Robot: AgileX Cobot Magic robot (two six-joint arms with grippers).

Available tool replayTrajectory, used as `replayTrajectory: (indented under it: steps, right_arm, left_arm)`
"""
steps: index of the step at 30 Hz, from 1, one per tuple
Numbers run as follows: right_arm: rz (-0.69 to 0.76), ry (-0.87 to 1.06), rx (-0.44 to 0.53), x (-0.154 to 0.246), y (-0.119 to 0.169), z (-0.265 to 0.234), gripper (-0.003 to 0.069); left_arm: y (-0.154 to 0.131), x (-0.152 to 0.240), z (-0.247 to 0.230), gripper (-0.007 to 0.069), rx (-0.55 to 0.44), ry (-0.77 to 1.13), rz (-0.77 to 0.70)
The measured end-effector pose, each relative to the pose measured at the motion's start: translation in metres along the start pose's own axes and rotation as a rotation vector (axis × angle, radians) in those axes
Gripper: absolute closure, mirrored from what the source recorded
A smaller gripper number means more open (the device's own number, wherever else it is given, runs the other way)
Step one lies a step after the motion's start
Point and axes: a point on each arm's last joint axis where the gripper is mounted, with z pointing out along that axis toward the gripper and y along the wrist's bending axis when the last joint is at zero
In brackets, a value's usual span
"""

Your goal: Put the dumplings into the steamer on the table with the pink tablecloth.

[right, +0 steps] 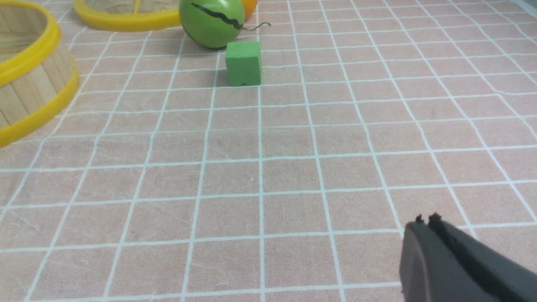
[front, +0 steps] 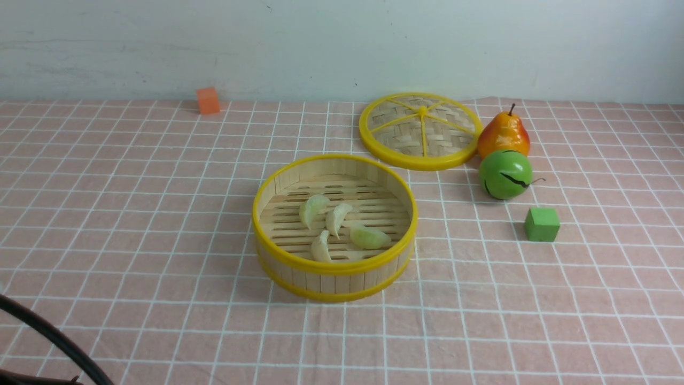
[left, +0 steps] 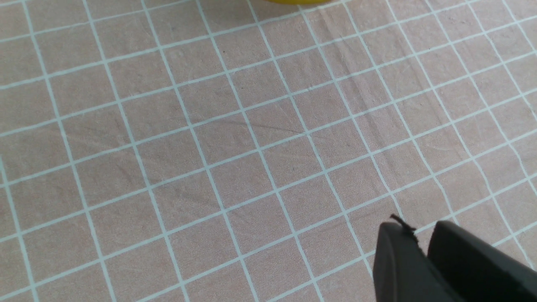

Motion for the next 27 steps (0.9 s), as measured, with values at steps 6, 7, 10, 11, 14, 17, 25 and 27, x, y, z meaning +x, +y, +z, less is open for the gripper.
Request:
replayTrajectory:
  steps: [6, 7, 10, 11, 14, 17, 25, 27]
  right_arm:
    - [0.018, 0.007, -0.007, 0.0002, 0.0007, -0.0002, 0.0679]
    - [0.019, 0.008, -0.007, 0.0002, 0.0007, -0.0002, 0.0679]
    - [0.021, 0.009, -0.008, 0.0003, 0.0008, -0.0002, 0.0677]
    - [0.021, 0.009, -0.008, 0.0003, 0.0008, -0.0002, 0.0676]
    - [0.021, 0.008, -0.008, 0.0, 0.0008, -0.0003, 0.0676]
    - [0.021, 0.008, -0.008, 0.0, 0.0008, -0.0003, 0.0672]
    - [0.021, 0.008, -0.008, 0.0, 0.0008, -0.0003, 0.0664]
    - [0.021, 0.008, -0.008, 0.0, 0.0008, -0.0003, 0.0663]
  left_arm:
    - [0.0, 0.0, 0.0, 0.0516, 0.0, 0.0, 0.0]
    - [0.0, 0.0, 0.0, 0.0516, 0.0, 0.0, 0.0]
    - [0.0, 0.0, 0.0, 0.0516, 0.0, 0.0, 0.0]
    - [0.0, 0.0, 0.0, 0.0516, 0.0, 0.0, 0.0]
    - [0.0, 0.0, 0.0, 0.0516, 0.0, 0.0, 0.0]
    - [0.0, 0.0, 0.0, 0.0516, 0.0, 0.0, 0.0]
    - [0.0, 0.0001, 0.0, 0.0516, 0.0, 0.001, 0.0]
    - [0.0003, 0.0008, 0.0004, 0.0516, -0.001, 0.001, 0.001]
